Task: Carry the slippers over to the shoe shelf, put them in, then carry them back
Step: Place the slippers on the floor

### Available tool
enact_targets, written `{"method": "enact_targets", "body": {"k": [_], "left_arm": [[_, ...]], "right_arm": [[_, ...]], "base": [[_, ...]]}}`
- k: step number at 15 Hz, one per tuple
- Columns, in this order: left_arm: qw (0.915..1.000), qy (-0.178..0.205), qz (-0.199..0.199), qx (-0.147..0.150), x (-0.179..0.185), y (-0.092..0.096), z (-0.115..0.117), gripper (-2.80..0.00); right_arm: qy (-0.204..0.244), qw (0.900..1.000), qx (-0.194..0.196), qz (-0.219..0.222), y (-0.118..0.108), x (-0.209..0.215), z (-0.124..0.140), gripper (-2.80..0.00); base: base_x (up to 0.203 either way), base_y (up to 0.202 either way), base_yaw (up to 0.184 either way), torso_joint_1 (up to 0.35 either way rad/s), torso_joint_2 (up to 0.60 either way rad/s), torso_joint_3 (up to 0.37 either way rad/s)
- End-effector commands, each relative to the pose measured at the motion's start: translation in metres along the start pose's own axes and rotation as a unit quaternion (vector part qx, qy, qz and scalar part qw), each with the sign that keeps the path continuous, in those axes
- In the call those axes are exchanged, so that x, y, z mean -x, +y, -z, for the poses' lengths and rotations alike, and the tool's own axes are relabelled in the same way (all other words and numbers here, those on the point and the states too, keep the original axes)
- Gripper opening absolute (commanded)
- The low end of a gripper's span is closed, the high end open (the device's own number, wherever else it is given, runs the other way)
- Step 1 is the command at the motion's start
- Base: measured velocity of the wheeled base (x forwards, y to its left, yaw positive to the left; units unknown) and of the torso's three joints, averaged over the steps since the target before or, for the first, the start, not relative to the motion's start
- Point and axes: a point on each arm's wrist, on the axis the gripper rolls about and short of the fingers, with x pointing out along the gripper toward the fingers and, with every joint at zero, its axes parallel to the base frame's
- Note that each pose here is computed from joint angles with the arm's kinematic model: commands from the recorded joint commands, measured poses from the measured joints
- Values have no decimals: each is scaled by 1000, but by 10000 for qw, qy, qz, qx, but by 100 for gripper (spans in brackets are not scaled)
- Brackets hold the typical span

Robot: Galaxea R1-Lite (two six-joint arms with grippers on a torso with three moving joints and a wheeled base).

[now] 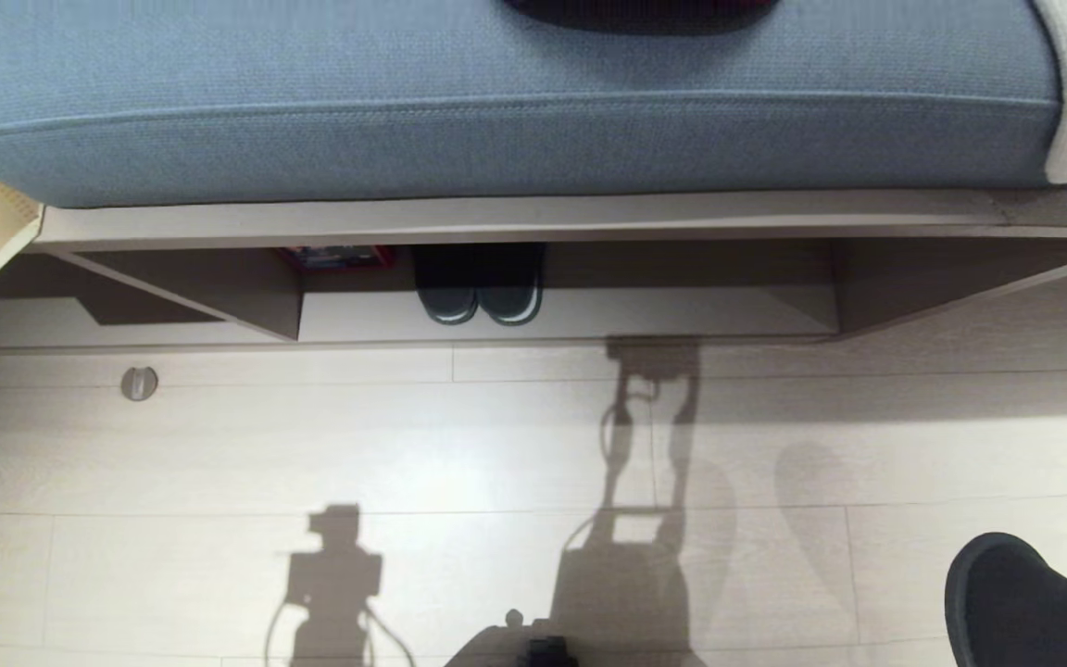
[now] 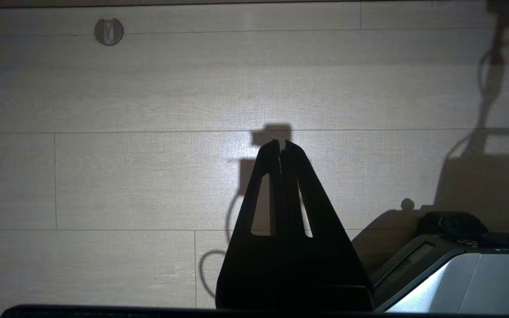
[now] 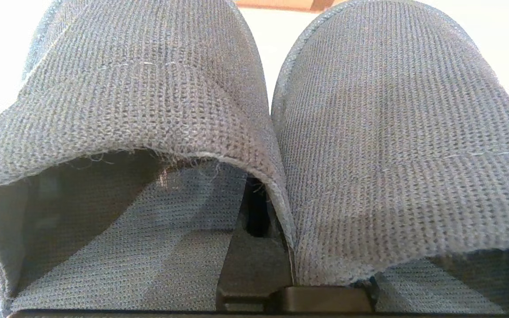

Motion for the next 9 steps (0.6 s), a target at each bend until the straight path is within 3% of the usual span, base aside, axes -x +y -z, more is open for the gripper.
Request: {"method": "enact_targets", "body": {"k": [1,9], "left_arm": [[10000,-2,-3,22,0,0,0,-280],[10000,-2,-3,30,0,0,0,-280]], "right_arm": [[10,10000,2,-1,0,0,0,-280],[10,10000,2,-1,0,0,0,-280]], "base": [[0,0,0,2,4,207],[0,0,0,3,1,202]]}}
